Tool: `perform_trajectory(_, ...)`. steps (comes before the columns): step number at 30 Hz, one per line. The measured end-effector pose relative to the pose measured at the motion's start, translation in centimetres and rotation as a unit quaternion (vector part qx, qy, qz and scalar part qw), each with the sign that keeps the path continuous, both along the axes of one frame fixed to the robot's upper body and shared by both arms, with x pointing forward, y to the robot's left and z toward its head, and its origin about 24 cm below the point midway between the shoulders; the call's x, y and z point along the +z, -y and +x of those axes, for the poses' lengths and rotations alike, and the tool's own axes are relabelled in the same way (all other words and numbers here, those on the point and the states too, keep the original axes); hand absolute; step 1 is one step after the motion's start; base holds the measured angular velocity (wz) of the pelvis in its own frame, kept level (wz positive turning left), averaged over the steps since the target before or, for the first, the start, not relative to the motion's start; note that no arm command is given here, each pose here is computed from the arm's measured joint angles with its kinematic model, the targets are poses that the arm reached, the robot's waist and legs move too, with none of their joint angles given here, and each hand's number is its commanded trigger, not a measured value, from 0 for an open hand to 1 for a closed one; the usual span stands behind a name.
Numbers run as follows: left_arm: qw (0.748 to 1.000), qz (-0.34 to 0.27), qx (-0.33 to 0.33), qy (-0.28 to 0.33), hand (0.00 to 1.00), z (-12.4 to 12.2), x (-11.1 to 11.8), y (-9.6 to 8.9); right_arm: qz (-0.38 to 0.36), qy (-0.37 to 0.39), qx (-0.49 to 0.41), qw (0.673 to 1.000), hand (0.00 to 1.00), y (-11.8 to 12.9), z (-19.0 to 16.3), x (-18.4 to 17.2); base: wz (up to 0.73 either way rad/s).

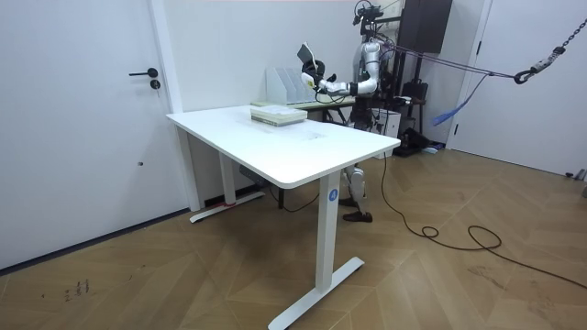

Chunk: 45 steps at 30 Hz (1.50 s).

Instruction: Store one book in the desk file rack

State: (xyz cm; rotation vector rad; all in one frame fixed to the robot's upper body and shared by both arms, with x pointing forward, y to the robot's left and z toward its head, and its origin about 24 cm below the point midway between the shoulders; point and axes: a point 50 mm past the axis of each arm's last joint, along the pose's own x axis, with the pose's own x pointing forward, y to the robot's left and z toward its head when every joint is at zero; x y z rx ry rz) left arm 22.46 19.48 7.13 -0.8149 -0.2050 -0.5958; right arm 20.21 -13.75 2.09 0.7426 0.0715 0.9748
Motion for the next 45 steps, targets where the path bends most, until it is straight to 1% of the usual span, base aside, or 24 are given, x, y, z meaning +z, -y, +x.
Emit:
perform_trajectory(5, 1.0, 0.0, 0.0, -0.003, 1.0, 0.0, -0.1, 0.0, -0.005, 0.001, -0.004, 1.0, 0.0, 0.5, 0.3, 0.2, 0.0)
perform_trajectory(11, 1.0, 0.002, -0.003, 0.002, 1.0, -0.1, -0.1, -0.1, -0.023, 0.014, -0.037, 0.999, 0.0, 2.2, 0.8, 0.6, 0.0)
perform_trajectory(15, 1.0, 0.009, -0.019, 0.015, 1.0, -0.2, 0.1, -0.2, -0.059, 0.019, -0.042, 0.997, 0.0, 2.9, 0.9, 0.6, 0.0)
perform_trajectory(19, 0.999, 0.014, -0.043, 0.016, 1.0, -0.3, 0.0, 0.1, -0.058, 0.018, -0.044, 0.997, 0.0, 3.0, 0.9, 0.6, 0.0)
perform_trajectory(24, 0.998, 0.015, -0.053, 0.02, 1.0, -0.4, 0.0, 0.1, -0.058, 0.017, -0.044, 0.997, 0.0, 3.0, 0.9, 0.6, 0.0)
perform_trajectory(27, 0.997, 0.016, -0.07, 0.013, 1.0, -0.5, -0.3, 0.5, -0.056, 0.01, -0.039, 0.998, 0.0, 3.0, 0.9, 0.6, 0.0)
perform_trajectory(31, 0.994, 0.02, -0.103, -0.006, 1.0, -0.7, -1.2, 1.3, -0.065, 0.02, -0.029, 0.997, 0.0, 3.1, 1.4, 1.1, 0.0)
perform_trajectory(39, 0.991, 0.024, -0.13, -0.009, 1.0, -0.9, -1.4, 1.5, -0.063, 0.017, -0.02, 0.998, 0.0, 3.0, 1.4, 1.1, 0.0)
perform_trajectory(45, 0.987, 0.039, -0.156, -0.025, 1.0, -1.2, -1.8, 2.0, -0.066, 0.013, -0.01, 0.998, 0.0, 2.7, 1.3, 0.9, 0.0)
